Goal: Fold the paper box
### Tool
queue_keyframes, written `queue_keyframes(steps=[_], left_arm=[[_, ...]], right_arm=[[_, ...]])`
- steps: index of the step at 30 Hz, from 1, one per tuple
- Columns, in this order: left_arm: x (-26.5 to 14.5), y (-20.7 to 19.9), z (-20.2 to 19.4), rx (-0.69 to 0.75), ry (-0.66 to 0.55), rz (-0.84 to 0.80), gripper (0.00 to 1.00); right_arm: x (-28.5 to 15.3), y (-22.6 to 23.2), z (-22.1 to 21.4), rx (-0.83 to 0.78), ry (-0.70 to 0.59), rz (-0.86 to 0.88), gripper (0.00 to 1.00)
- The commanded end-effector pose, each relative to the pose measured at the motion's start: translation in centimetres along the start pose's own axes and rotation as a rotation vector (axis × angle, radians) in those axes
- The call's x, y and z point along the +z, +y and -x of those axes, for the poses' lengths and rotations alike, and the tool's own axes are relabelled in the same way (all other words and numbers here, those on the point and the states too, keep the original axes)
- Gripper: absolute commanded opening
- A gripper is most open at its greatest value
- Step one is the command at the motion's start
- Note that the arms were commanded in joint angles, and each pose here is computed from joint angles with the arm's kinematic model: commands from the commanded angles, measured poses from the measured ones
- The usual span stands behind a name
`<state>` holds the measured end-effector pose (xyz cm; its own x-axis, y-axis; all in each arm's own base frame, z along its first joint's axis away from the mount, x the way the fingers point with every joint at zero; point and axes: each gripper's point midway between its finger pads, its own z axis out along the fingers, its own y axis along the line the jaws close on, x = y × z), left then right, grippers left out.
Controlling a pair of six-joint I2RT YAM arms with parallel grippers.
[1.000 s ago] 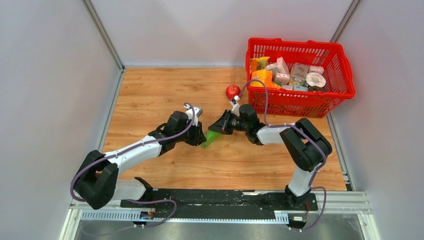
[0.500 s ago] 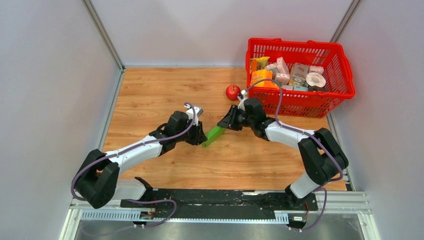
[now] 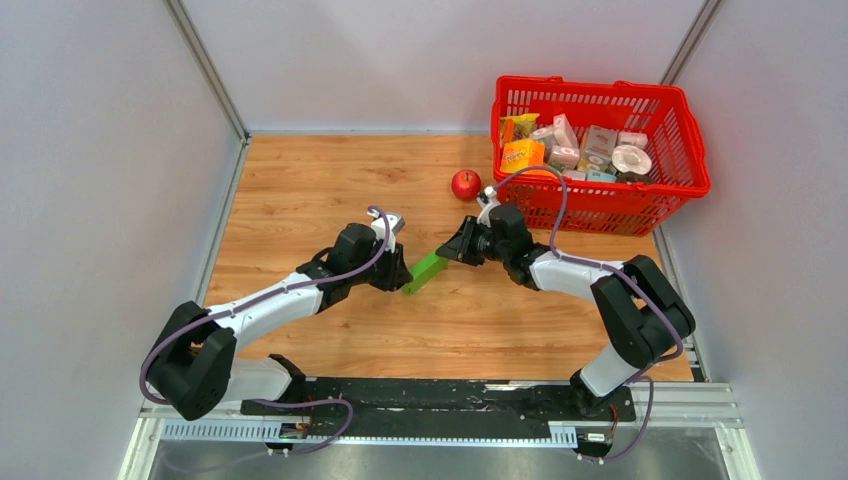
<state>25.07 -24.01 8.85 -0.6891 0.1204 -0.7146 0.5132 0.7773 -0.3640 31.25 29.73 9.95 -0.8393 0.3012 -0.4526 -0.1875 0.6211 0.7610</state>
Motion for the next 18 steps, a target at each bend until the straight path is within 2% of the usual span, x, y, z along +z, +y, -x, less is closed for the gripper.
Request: queue_keyframes(steps=[1, 5, 7, 12, 15, 18], left_arm=[[-0.7, 1.6, -4.1, 0.004, 0.132, 0.047, 0.19], [-1.2, 0.3, -3.8, 0.005, 0.119, 0.0, 0.18], [-1.7, -1.2, -3.3, 0.015, 0.107, -0.043, 0.22], [-3.7, -3.7, -0.9, 0.002, 0.021, -0.12, 0.47], [-5.1, -4.5, 0.8, 0.008, -0.028, -0.136, 0.51], [-5.5, -3.9, 1.1, 0.023, -0.011, -0.089, 0.54]], right_arm=[[-0.8, -7.2, -4.0, 0.024, 0.063, -0.242, 0.16], [-2.0, -7.0, -4.0, 0.012, 0.071, -0.268, 0.16], [-2.8, -5.9, -3.2, 0.001, 0.05, -0.259, 0.18], [-5.3, -4.8, -3.1, -0.016, 0.072, -0.29, 0.29], [-6.6, -4.2, -3.3, -0.02, 0.085, -0.297, 0.36], [-7.1, -3.9, -3.8, -0.014, 0.107, -0.29, 0.45]])
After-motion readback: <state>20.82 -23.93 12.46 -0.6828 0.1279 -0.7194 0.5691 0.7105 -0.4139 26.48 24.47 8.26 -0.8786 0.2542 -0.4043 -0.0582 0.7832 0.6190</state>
